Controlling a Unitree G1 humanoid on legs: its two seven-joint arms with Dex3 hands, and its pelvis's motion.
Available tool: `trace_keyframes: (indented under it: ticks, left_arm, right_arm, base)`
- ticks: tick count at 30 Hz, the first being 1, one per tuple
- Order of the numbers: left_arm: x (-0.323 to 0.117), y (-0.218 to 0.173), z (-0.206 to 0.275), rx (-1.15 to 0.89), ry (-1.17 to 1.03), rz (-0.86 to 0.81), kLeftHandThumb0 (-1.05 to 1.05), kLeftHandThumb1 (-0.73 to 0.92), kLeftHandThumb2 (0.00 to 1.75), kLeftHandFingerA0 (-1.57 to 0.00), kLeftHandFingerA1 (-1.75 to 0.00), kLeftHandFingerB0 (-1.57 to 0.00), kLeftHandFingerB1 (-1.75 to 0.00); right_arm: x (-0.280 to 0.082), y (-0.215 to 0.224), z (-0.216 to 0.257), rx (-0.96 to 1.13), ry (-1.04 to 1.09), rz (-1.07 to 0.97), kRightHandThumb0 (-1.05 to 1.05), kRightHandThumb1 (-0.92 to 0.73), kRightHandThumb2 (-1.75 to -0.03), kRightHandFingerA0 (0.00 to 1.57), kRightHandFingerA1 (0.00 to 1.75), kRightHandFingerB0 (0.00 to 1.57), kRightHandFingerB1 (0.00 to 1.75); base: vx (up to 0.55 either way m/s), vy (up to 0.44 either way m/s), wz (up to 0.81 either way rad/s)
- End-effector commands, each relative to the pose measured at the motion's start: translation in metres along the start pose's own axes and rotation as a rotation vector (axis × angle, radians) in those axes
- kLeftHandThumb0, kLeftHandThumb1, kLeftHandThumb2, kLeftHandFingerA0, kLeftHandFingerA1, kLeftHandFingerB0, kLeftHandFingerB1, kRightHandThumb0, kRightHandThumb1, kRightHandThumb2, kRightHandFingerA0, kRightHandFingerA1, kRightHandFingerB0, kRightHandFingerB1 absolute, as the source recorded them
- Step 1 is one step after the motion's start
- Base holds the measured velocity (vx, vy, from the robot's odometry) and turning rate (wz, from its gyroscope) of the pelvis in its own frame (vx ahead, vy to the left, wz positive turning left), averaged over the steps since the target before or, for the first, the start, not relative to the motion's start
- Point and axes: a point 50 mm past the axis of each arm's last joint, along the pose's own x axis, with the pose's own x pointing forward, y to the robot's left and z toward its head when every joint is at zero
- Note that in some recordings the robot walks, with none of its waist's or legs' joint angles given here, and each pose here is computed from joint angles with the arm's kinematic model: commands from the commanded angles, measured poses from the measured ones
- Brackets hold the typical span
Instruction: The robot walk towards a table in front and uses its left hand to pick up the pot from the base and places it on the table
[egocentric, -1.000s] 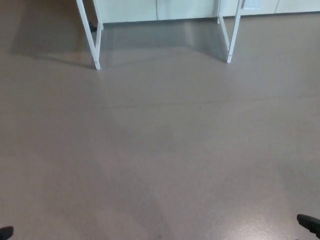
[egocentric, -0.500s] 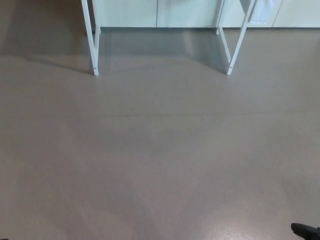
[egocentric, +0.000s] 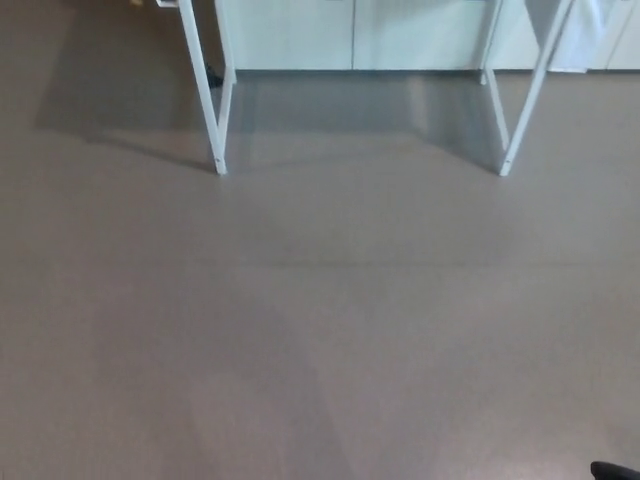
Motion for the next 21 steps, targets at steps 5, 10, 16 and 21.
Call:
trace_keyframes:
  ticks: [5, 10, 16, 21]
  left_arm:
    - [-0.0031, 0.0065, 0.0009, 0.005, -0.015, 0.003, -0.01, 0.36, 0.83, -0.26, -0.54, -0.18, -0.49]
    - [-0.0015, 0.0065, 0.0033, 0.033, -0.013, 0.019, -0.02, 0.35, 0.82, -0.28, -0.55, -0.21, -0.5]
    - [-0.0008, 0.0067, 0.0041, 0.047, -0.011, 0.019, -0.01, 0.55, 0.55, -0.39, -0.38, -0.34, -0.33]
    - [-0.0003, 0.008, 0.0079, 0.067, -0.018, 0.019, -0.03, 0.36, 0.83, -0.27, -0.54, -0.2, -0.5]
  right_arm:
    - [-0.0032, -0.0011, -0.0054, -0.009, 0.017, -0.009, -0.05, -0.41, -0.85, 0.29, 0.55, 0.24, 0.52]
    - [-0.0025, -0.0008, -0.0039, -0.012, 0.005, -0.011, -0.05, -0.4, -0.85, 0.32, 0.56, 0.25, 0.52]
    - [-0.0023, -0.0009, -0.0043, -0.016, -0.003, -0.012, -0.05, -0.4, -0.85, 0.32, 0.56, 0.25, 0.53]
    - [-0.0009, 0.001, -0.0022, -0.016, -0.01, -0.004, -0.06, -0.41, -0.85, 0.3, 0.55, 0.25, 0.53]
  base:
    - [0.26, 0.05, -0.12]
    - [0.34, 0.175, -0.26]
    - [0.31, 0.139, 0.0]
    - [0.33, 0.012, 0.15]
